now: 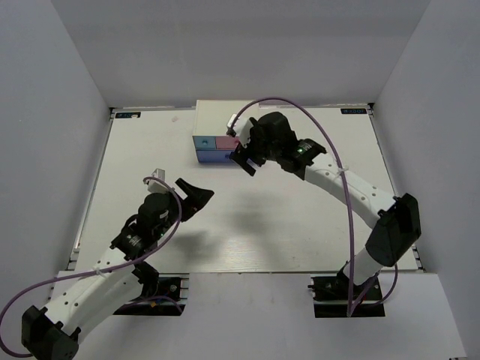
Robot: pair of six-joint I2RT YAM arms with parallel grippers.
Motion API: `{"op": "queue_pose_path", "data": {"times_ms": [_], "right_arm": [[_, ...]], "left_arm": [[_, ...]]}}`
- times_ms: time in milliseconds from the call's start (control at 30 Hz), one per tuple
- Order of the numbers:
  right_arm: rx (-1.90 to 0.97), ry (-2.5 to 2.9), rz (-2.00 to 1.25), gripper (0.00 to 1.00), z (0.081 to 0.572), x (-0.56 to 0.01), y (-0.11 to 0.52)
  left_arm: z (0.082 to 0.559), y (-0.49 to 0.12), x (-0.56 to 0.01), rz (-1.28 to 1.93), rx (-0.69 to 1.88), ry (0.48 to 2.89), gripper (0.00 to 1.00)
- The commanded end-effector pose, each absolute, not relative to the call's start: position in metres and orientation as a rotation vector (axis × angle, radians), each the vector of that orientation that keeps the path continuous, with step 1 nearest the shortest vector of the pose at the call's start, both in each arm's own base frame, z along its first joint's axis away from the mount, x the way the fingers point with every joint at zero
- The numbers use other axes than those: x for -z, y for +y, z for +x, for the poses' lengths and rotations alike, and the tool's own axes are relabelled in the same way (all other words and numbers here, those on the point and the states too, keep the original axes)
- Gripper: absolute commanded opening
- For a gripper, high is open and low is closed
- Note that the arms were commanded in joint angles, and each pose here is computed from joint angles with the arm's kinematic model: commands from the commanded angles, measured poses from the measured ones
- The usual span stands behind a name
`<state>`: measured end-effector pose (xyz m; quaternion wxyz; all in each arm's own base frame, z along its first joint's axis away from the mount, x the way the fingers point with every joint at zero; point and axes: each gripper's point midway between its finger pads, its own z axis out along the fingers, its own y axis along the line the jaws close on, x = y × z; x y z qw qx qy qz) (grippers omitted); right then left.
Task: Sort the stationery into containers
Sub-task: Close the drawer
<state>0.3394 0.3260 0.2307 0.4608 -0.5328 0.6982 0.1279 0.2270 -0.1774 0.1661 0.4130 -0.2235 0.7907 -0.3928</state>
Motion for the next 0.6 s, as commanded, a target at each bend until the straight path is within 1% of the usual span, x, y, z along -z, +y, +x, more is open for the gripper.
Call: {"op": "queue_pose_path", "data": {"times_ms": [0, 100, 133, 200, 300, 367, 400, 433, 467, 567], "right_arm": [[-0.313, 1.795, -1.166, 0.9, 0.326, -0.251, 0.301], [-0.278, 1.803, -1.124, 0.9, 0.322, -0.254, 0.289], [-0.262, 1.774, -1.08, 0.9, 0.32, -0.268, 0.28], [-0.229, 1.776, -1.056, 0.9, 0.318, -0.268, 0.27], [-0.169, 1.725, -0.993, 0.9, 0.313, -0.286, 0.249], [-0.134, 1.721, -1.005, 0.9, 0.314, -0.275, 0.242], [-0.112, 1.694, -0.994, 0.9, 0.313, -0.282, 0.237], [-0.085, 1.714, -1.026, 0.9, 0.311, -0.265, 0.232], [-0.075, 1.701, -1.012, 0.9, 0.316, -0.266, 0.229], [-0.066, 1.732, -0.975, 0.9, 0.315, -0.253, 0.216]], "left_arm": [[0.231, -0.184, -0.211, -0.425, 1.013, 1.901, 0.93], [0.232, -0.183, -0.214, -0.399, 0.981, 1.924, 0.93], [0.233, -0.183, -0.226, -0.376, 0.983, 1.9, 0.93], [0.233, -0.184, -0.228, -0.353, 0.97, 1.917, 0.94], [0.233, -0.186, -0.238, -0.318, 0.96, 1.922, 0.94], [0.234, -0.186, -0.237, -0.298, 0.94, 1.934, 0.94], [0.234, -0.188, -0.234, -0.293, 0.941, 1.949, 0.96], [0.236, -0.189, -0.235, -0.284, 0.933, 1.952, 0.96], [0.235, -0.191, -0.237, -0.265, 0.941, 1.945, 0.99], [0.239, -0.193, -0.238, -0.257, 0.93, 1.954, 0.99]]}}
